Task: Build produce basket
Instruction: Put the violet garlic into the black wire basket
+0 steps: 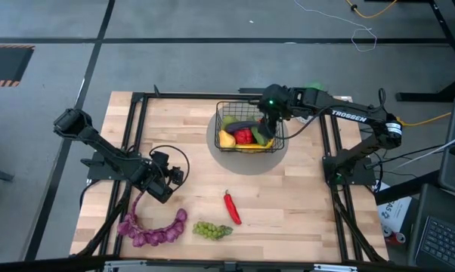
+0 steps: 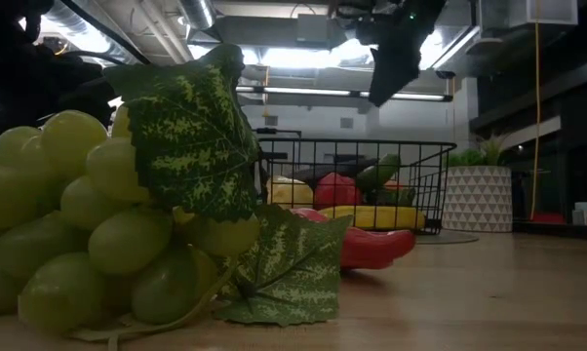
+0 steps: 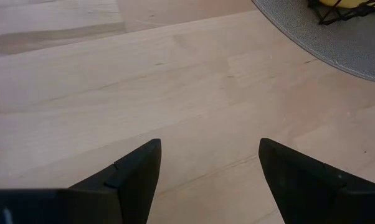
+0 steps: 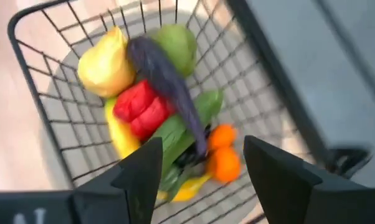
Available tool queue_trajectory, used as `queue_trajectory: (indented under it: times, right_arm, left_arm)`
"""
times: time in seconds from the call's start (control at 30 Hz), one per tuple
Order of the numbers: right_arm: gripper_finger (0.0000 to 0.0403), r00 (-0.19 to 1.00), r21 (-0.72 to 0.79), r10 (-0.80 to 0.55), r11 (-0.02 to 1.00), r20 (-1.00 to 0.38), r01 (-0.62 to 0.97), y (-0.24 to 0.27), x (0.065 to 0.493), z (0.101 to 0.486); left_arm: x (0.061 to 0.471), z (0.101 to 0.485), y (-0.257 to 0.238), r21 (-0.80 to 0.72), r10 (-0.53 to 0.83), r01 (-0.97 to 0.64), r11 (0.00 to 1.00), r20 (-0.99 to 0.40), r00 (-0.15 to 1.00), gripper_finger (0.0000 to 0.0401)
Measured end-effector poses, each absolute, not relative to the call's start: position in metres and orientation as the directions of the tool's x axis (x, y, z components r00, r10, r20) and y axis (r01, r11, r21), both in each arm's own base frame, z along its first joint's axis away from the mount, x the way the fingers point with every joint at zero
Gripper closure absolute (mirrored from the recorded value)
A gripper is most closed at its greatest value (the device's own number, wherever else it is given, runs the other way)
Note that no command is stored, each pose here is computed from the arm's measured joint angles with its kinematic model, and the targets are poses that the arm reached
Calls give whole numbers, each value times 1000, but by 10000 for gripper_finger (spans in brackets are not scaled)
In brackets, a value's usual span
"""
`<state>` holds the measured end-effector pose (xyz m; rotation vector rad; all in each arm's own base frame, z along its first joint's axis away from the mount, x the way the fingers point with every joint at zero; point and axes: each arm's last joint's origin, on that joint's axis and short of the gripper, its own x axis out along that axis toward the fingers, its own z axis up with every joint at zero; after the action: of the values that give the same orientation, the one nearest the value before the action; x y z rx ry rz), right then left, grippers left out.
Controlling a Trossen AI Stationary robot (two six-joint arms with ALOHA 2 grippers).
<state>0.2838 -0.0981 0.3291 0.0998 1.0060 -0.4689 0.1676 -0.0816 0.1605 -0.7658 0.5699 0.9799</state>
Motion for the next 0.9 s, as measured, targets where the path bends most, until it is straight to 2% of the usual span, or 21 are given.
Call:
queue_trajectory:
  times: [0.07, 0.13, 0.27, 0.43, 0.63, 0.77, 0.9]
  right_arm:
    - [176, 431, -64, -283, 888, -857, 456, -95, 281, 327]
    - [176, 432, 8, -189, 910, -882, 414, -90, 280, 325]
    - [176, 437, 42, -123, 936, -891, 349, -75, 283, 324]
    - [176, 423, -31, -171, 947, -890, 319, -43, 289, 324]
    - [176, 448, -102, -168, 981, -878, 166, 18, 291, 324]
    - [176, 405, -160, -175, 985, -898, 69, 49, 280, 322]
    - [176, 372, -163, -166, 986, -913, 39, 68, 272, 320]
  left_arm:
    - [168, 160, -82, -310, 515, -888, 340, -728, 452, 137]
    - [168, 160, -82, -310, 515, -888, 340, -728, 452, 137]
    - [168, 160, -82, -310, 515, -888, 340, -728, 451, 137]
    - [168, 160, -82, -311, 515, -888, 340, -728, 452, 137]
    - [168, 161, -82, -316, 513, -886, 339, -728, 455, 137]
    - [173, 162, -86, -371, 484, -864, 339, -719, 499, 137]
    - [189, 170, -105, -444, 348, -713, 543, -654, 672, 137]
